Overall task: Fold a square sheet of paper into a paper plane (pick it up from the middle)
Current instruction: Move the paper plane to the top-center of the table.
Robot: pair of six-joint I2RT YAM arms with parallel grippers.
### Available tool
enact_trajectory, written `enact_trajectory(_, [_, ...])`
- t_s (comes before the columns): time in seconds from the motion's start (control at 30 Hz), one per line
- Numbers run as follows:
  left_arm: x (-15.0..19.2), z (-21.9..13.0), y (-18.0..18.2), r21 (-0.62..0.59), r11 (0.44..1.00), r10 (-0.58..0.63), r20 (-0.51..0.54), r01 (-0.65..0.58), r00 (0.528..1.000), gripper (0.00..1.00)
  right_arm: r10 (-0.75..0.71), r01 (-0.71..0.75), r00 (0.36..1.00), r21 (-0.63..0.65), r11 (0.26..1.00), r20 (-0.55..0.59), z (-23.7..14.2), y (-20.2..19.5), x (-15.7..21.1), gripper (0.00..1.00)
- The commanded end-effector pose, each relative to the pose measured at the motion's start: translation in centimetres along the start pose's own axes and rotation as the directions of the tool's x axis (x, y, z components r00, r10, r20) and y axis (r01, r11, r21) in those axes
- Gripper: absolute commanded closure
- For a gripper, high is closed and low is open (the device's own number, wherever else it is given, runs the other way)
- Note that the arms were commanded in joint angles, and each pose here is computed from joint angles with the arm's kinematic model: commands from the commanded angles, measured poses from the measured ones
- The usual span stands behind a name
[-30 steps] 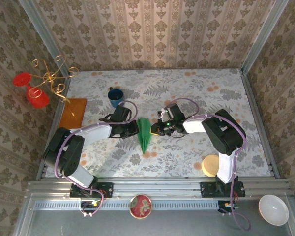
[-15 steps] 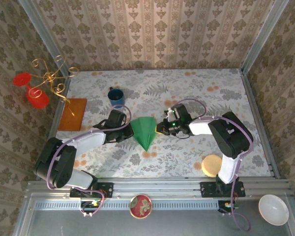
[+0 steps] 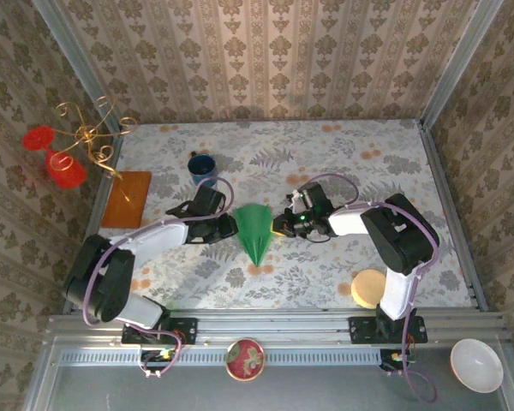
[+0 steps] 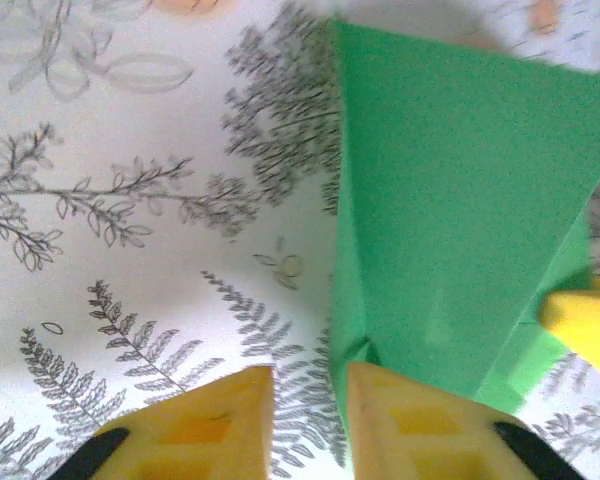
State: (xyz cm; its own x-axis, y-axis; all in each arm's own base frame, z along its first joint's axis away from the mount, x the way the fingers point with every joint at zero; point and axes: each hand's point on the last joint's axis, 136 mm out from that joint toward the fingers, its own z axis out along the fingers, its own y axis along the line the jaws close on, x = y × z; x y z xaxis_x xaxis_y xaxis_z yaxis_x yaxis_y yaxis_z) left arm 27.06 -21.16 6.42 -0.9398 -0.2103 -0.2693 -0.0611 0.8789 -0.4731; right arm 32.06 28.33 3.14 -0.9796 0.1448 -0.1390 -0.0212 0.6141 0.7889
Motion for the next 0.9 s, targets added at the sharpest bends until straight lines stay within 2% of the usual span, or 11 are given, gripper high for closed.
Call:
enact_trajectory(0.0, [0.2,-2.1,-0.8,-0.025,0.998,0.065,0.018,-0.064,0.998,0.70,-0.016,0.016,1.000,-0.025,1.000,-0.018,0.2,1.0,0.0,0.99])
enact_trajectory(0.13, [2.0,-1.8,-2.6,0.016,0.997,0.078,-0.015,-0.078,0.997,0.65,-0.014,0.014,1.000,-0.026,1.000,-0.020,0.2,1.1,-0.1,0.99])
enact_trajectory(0.27, [3.6,-0.3,-4.4,0.070,0.994,0.093,-0.066,-0.088,0.993,0.64,-0.014,0.014,1.000,-0.025,1.000,-0.022,0.2,1.1,0.0,0.98])
enact_trajectory(0.5, [3.9,1.6,-4.0,0.011,0.996,0.093,-0.105,-0.093,0.990,0.61,-0.016,0.015,1.000,-0.023,1.000,-0.023,0.2,1.1,0.1,0.98])
enact_trajectory(0.7, [4.0,2.3,-5.7,0.084,0.991,0.115,-0.121,-0.105,0.986,0.63,-0.015,0.014,1.000,-0.024,1.000,-0.022,0.2,1.0,0.1,0.99])
enact_trajectory(0.87, [4.4,2.7,-6.0,0.084,0.990,0.124,-0.138,-0.113,0.983,0.62,-0.015,0.014,1.000,-0.023,1.000,-0.021,0.2,1.0,0.1,0.99])
